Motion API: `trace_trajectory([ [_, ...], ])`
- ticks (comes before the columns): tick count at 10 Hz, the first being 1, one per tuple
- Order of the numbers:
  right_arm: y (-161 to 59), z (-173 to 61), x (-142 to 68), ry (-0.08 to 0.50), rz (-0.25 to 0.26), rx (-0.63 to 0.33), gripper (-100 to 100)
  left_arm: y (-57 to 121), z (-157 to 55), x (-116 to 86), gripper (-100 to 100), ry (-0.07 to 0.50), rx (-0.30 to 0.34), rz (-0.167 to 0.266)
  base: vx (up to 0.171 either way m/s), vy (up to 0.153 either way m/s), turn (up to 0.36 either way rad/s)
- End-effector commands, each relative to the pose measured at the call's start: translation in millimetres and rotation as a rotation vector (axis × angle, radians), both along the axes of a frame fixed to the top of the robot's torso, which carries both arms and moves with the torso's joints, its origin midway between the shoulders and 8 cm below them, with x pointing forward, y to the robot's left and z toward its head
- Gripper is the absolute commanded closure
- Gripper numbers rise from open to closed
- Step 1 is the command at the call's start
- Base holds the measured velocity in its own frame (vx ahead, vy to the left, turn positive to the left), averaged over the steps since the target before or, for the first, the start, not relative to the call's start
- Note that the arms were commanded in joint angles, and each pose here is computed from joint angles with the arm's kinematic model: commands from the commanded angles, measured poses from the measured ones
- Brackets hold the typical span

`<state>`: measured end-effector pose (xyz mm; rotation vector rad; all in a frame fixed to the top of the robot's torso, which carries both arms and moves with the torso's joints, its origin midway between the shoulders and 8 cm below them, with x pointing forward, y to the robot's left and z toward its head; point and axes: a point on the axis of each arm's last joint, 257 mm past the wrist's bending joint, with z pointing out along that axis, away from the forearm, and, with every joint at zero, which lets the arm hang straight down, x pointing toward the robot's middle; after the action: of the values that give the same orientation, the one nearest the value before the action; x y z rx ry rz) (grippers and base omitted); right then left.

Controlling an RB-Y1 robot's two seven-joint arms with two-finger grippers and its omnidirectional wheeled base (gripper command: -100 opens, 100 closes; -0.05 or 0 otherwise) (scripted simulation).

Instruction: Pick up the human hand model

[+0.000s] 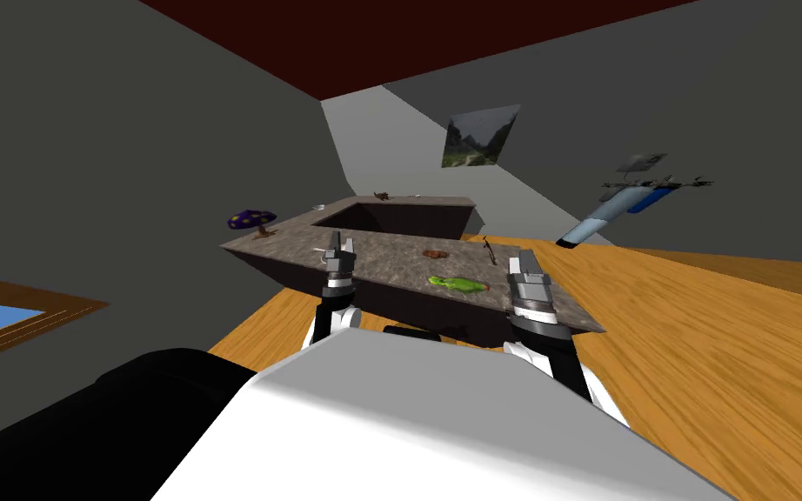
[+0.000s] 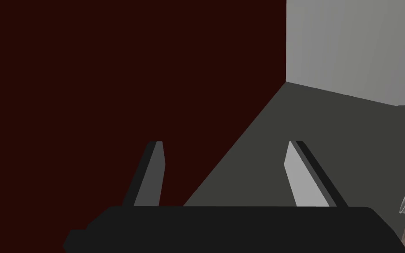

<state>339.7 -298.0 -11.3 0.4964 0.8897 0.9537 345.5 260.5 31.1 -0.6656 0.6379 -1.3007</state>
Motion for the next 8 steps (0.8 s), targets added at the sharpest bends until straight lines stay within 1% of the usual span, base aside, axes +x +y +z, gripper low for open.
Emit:
trace_trajectory([
  [1,-10,-11,0,0.055,-0.038,-0.071,-100,0.0,0,0,0,0.000,0.000,0.000,-0.109,-0.022,0.333],
  [3,-25,-27,-2,0.132,-0.091,-0.168,-100,0.0,0,0,0,0.000,0.000,0.000,-0.124,-0.009,0.314],
  [5,-44,-45,-7,0.218,-0.151,-0.278,-100,0.0,0,0,0,0.000,0.000,0.000,-0.100,-0.017,0.405],
  [8,-77,-77,-19,0.362,-0.248,-0.465,-100,0.0,0,0,0,0.000,0.000,0.000,-0.098,0.009,0.406],
])
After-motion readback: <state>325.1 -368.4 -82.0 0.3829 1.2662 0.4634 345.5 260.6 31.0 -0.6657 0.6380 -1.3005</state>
